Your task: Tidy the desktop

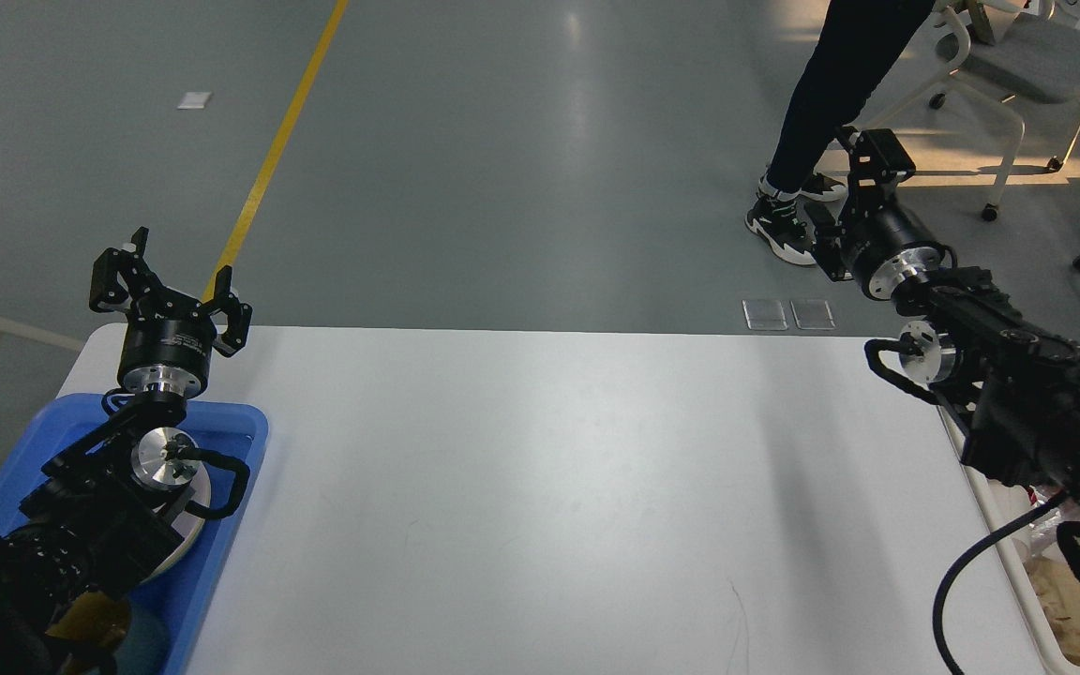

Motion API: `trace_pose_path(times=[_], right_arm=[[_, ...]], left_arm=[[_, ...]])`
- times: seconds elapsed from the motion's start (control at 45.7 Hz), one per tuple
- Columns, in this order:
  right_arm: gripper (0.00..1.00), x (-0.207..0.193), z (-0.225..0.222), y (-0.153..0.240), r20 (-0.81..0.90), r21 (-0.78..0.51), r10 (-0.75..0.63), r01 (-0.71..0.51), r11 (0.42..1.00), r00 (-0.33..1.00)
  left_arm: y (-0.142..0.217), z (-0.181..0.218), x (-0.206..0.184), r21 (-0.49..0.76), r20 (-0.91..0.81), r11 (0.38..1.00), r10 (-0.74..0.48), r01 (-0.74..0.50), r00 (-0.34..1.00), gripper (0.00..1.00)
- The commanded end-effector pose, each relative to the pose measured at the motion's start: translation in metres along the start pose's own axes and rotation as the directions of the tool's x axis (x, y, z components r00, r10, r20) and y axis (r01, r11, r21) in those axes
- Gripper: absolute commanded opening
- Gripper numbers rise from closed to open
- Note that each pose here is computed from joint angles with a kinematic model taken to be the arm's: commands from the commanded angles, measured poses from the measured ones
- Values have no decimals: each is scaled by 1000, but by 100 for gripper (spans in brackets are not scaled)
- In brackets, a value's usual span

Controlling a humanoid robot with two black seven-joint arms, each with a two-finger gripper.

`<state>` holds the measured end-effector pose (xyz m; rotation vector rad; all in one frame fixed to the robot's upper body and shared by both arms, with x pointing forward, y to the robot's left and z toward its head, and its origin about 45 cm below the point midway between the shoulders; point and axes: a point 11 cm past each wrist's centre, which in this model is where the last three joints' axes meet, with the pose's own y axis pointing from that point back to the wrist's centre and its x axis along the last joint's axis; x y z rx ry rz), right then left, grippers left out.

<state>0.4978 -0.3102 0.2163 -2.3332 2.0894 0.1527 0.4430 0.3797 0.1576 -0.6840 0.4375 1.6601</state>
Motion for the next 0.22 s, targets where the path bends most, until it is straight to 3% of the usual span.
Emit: trace_pose_path(times=[0.0,0.197], right_arm=[[100,-25,10,-3,131,17,4,-6,1000,991],[100,-21,20,2,171,9,27,-29,1000,985]], left_arm=[[0,0,0,0,-1,1000,0,0,1000,97],[0,0,0,0,-1,1000,0,0,1000,96]])
